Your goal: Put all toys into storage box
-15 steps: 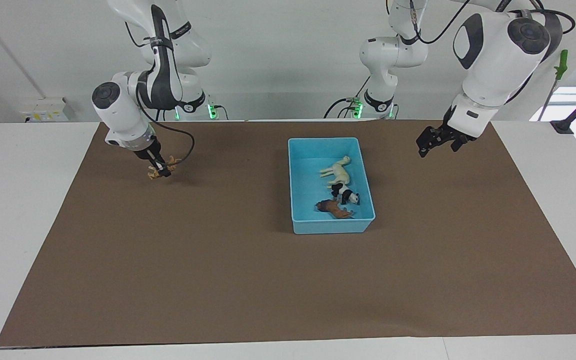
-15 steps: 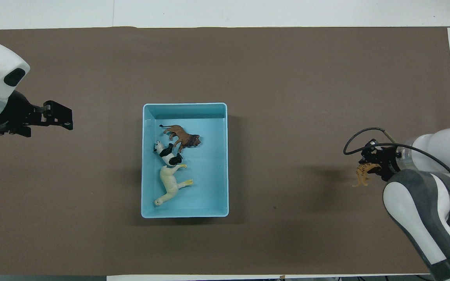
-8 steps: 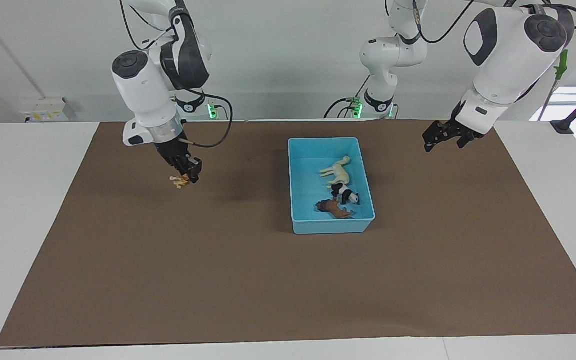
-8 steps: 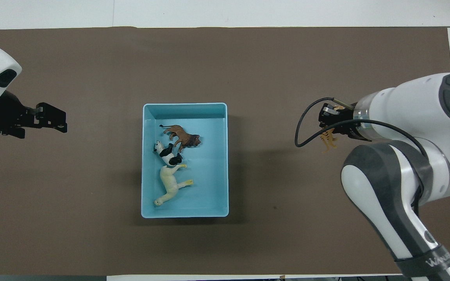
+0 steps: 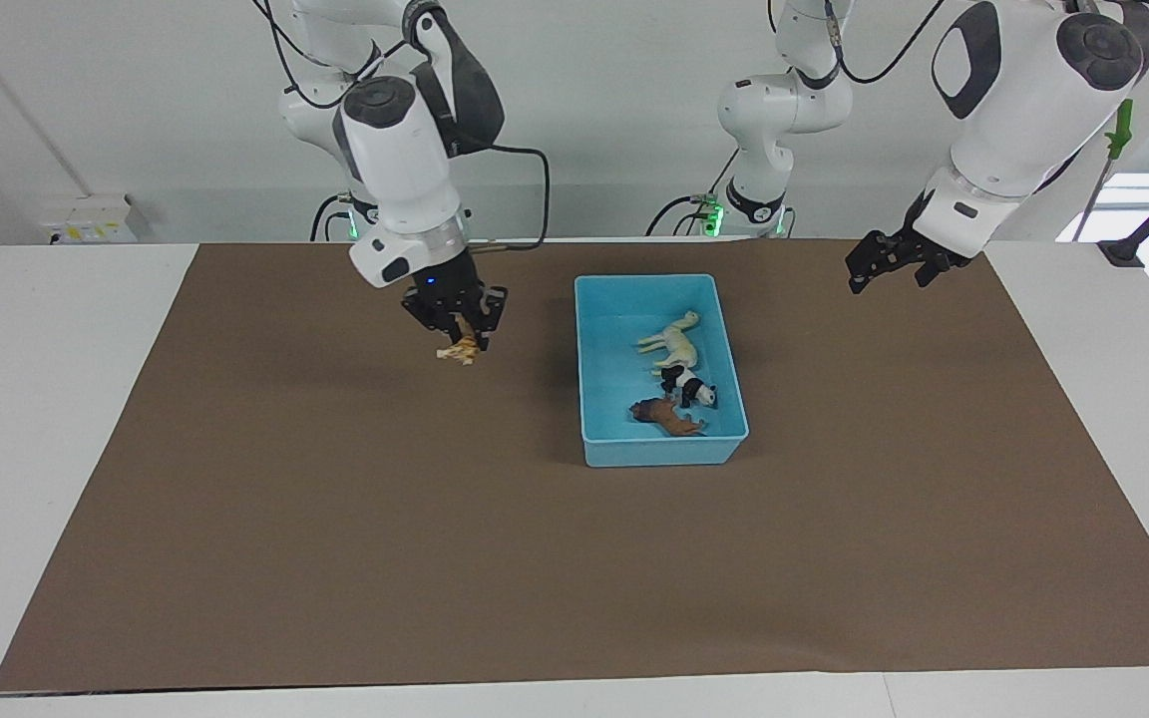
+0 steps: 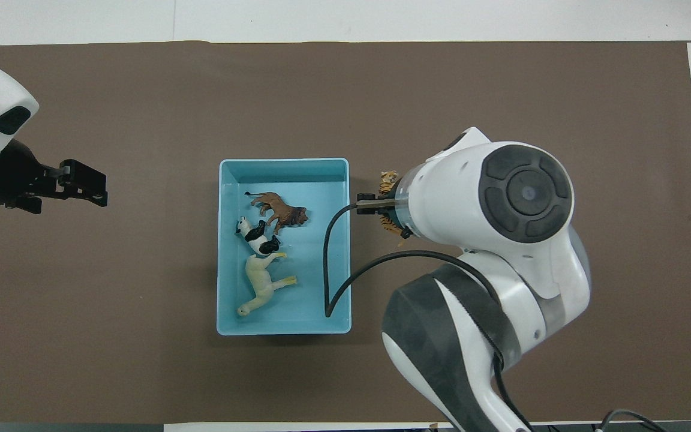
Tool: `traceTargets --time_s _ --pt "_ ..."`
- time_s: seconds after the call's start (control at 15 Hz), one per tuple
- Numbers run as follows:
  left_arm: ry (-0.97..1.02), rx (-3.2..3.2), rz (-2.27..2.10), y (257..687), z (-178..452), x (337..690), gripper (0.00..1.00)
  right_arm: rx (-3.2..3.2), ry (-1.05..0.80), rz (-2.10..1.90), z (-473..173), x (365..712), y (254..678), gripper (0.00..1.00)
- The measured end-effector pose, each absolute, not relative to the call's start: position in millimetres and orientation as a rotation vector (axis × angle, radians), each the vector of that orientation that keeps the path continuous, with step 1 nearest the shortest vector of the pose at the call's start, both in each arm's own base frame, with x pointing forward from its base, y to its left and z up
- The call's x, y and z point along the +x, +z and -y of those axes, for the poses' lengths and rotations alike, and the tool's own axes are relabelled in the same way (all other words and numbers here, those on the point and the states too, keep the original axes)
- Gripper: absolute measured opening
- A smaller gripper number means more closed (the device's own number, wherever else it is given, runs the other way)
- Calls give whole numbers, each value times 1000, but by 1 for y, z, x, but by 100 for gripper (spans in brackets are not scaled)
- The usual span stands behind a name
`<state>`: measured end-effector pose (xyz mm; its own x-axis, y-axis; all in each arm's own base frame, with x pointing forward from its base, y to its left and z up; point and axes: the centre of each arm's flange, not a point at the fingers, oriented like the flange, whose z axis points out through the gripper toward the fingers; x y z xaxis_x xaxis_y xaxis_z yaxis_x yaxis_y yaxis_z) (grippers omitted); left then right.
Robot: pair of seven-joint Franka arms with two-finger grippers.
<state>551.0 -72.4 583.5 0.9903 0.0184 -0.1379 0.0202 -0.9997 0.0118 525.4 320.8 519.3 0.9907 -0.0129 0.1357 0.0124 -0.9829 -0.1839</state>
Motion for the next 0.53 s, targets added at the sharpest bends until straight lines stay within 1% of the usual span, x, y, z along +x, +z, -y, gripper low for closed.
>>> traceTargets --time_s 0.13,0.33,0.53 --pt "-220 3121 -30 582 72 551 100 -2942 -209 25 -341 538 515 33" --pt "-221 3121 -26 582 74 551 100 -2943 -189 49 -376 548 485 33" --pt "-177 3120 -20 581 77 554 100 -2934 -173 14 -416 539 462 33"
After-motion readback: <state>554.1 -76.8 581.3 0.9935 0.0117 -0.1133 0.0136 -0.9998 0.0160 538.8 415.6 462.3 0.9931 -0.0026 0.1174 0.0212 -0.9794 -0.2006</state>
